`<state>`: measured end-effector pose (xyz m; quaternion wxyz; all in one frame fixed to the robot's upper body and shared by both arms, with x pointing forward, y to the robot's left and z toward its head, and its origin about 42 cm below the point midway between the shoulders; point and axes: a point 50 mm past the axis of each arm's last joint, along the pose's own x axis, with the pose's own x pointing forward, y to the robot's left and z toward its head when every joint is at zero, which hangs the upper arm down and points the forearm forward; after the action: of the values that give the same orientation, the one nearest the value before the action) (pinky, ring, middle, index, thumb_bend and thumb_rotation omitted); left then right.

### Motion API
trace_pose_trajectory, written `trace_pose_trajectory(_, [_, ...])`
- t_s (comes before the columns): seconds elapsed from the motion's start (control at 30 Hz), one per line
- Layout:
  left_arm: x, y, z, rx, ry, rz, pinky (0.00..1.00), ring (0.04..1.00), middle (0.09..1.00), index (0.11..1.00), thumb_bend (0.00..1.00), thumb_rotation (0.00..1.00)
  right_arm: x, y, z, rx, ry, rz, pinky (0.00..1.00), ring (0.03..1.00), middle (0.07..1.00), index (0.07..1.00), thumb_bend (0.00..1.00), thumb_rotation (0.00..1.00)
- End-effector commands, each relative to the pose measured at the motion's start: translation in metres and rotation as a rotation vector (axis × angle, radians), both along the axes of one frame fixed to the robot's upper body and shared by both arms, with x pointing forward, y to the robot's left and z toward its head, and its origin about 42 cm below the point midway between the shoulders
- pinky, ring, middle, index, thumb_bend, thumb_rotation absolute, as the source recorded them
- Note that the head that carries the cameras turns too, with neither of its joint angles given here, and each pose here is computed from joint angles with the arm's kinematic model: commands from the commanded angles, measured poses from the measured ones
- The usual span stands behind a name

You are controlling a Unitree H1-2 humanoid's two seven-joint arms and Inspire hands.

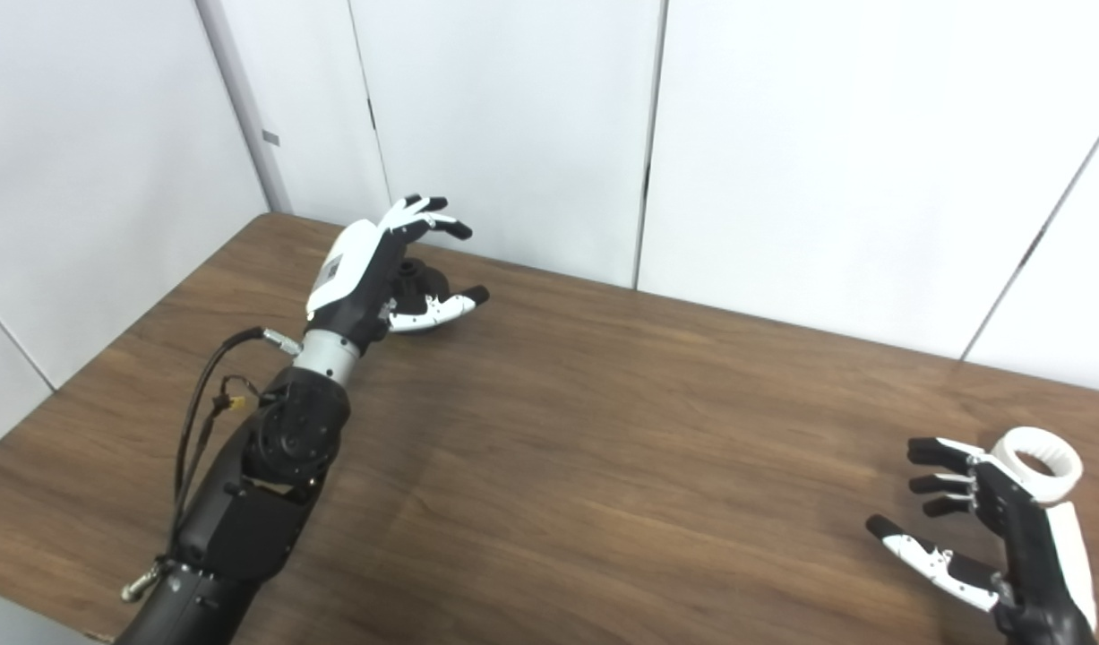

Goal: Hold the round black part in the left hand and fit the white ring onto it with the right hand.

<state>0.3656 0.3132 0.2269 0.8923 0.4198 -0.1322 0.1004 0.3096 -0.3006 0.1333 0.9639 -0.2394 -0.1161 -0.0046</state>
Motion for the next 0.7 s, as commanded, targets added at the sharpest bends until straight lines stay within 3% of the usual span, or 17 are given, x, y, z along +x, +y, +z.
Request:
trace_pose_trajectory(0.0, [0.011, 0.009, 0.027, 0.053, -0.084, 0.043, 0.89, 1.000, 0.939, 0.709, 0.82, 0.32, 0.010, -0.003, 0.020, -0.003, -0.087, 0.021, 0.50, 0.604, 0.693, 0.686, 0.57, 0.06])
trace_pose_trajectory(0.4, [0.022, 0.031, 0.035, 0.163, -0.034, 0.146, 0.87, 0.997, 0.945, 0.745, 0.94, 0.45, 0.010, -0.002, 0.022, 0.003, -0.084, 0.022, 0.51, 0.600, 0.690, 0.684, 0.57, 0.05])
trace_pose_trajectory(0.67, [0.030, 0.045, 0.037, 0.235, 0.025, 0.241, 0.92, 1.000, 0.968, 0.782, 1.00, 0.49, 0.011, -0.003, 0.020, 0.000, -0.086, 0.021, 0.50, 0.599, 0.692, 0.683, 0.58, 0.07])
